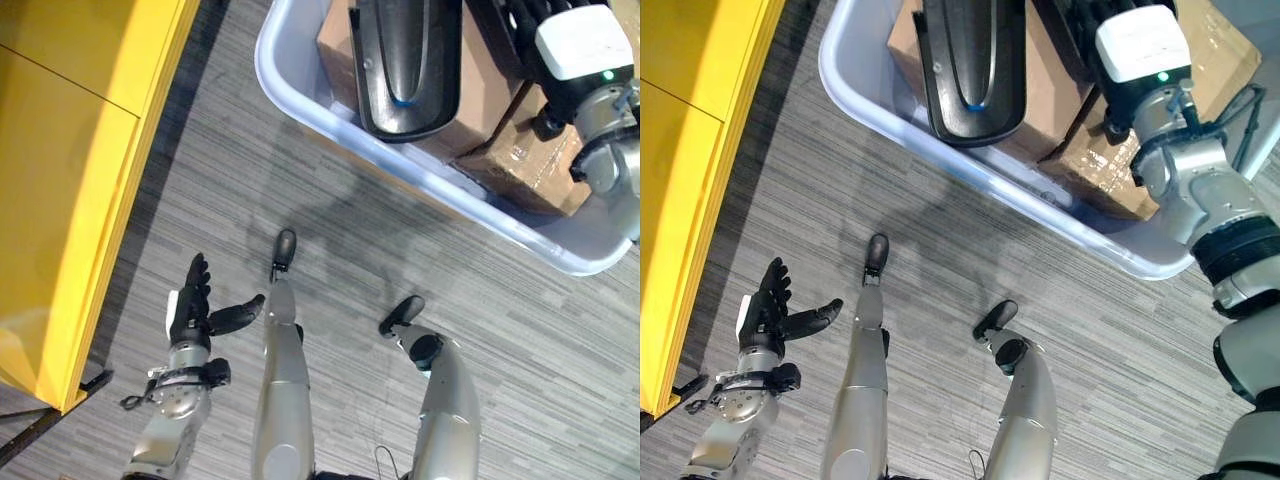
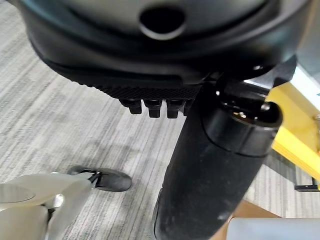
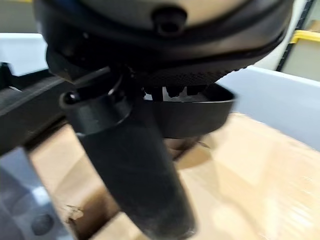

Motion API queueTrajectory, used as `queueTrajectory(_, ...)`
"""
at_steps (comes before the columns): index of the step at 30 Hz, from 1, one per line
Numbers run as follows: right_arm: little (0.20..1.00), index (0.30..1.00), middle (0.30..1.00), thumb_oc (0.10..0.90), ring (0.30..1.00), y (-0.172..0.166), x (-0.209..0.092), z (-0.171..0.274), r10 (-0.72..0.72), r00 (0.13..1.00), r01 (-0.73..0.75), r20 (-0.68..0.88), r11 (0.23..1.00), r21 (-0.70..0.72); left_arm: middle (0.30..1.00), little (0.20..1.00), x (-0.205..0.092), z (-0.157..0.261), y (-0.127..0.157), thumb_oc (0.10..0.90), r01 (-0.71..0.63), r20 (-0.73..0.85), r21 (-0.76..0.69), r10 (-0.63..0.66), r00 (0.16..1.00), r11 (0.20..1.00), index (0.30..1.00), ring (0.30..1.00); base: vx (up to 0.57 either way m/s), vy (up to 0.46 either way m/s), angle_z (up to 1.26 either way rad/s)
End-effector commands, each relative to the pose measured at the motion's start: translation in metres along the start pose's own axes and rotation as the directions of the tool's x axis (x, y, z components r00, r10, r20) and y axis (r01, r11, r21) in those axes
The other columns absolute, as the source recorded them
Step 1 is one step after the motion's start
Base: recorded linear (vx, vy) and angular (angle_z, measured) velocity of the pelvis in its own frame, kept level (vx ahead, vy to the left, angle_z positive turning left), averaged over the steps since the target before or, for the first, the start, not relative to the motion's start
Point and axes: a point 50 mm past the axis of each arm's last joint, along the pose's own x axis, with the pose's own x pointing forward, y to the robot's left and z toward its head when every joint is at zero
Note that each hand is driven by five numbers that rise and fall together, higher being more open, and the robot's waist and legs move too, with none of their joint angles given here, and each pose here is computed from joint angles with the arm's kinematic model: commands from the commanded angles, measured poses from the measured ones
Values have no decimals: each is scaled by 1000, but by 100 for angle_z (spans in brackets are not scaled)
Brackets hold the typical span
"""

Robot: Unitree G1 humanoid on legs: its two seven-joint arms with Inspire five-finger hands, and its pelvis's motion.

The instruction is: Move parts from the plastic box to the shelf.

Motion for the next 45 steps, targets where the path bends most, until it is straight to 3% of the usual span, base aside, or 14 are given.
queueTrajectory(1,1000,1000,1000,900,1000,-51,13,-33,-173,979,164,-104,983,-87,1000,1000,0,23,4,900,-24,124,-19,26,992,1000,1000,1000,3,-1,8)
queueTrajectory(4,1000,1000,1000,900,1000,-38,12,-45,-127,974,112,-187,990,-88,1000,1000,2,27,0,900,-17,145,-38,23,989,999,1000,1000,1,2,10)
queueTrajectory(5,893,893,893,824,893,-34,12,-47,-113,972,99,-206,992,-78,1000,1000,2,27,-1,900,-16,148,-42,22,989,999,1000,1000,-9,-1,16)
queueTrajectory(6,300,300,300,400,300,-20,9,-48,-66,973,48,-221,995,-84,1000,1000,3,27,-5,900,-12,147,-52,20,989,999,1000,1000,-14,0,9)
queueTrajectory(12,300,300,300,400,300,21,-8,-52,63,963,-83,-263,994,-64,1000,1000,3,25,-8,900,7,142,-41,-1,990,999,1000,1000,-9,-2,17)
queueTrajectory(19,300,300,300,400,300,42,-25,-56,90,949,-91,-303,996,8,1000,1000,5,25,-12,900,38,137,-35,-33,990,999,1000,1000,-30,3,19)
queueTrajectory(28,300,300,300,400,300,61,-43,-36,86,966,-56,-245,990,127,1000,1000,8,21,-8,900,34,103,-1,-33,994,999,1000,1000,-41,12,6)
queueTrajectory(45,300,300,300,400,300,44,-82,-20,-58,983,108,-172,948,299,1000,1000,11,20,5,900,35,75,30,-37,997,999,1000,1000,-18,68,-9)
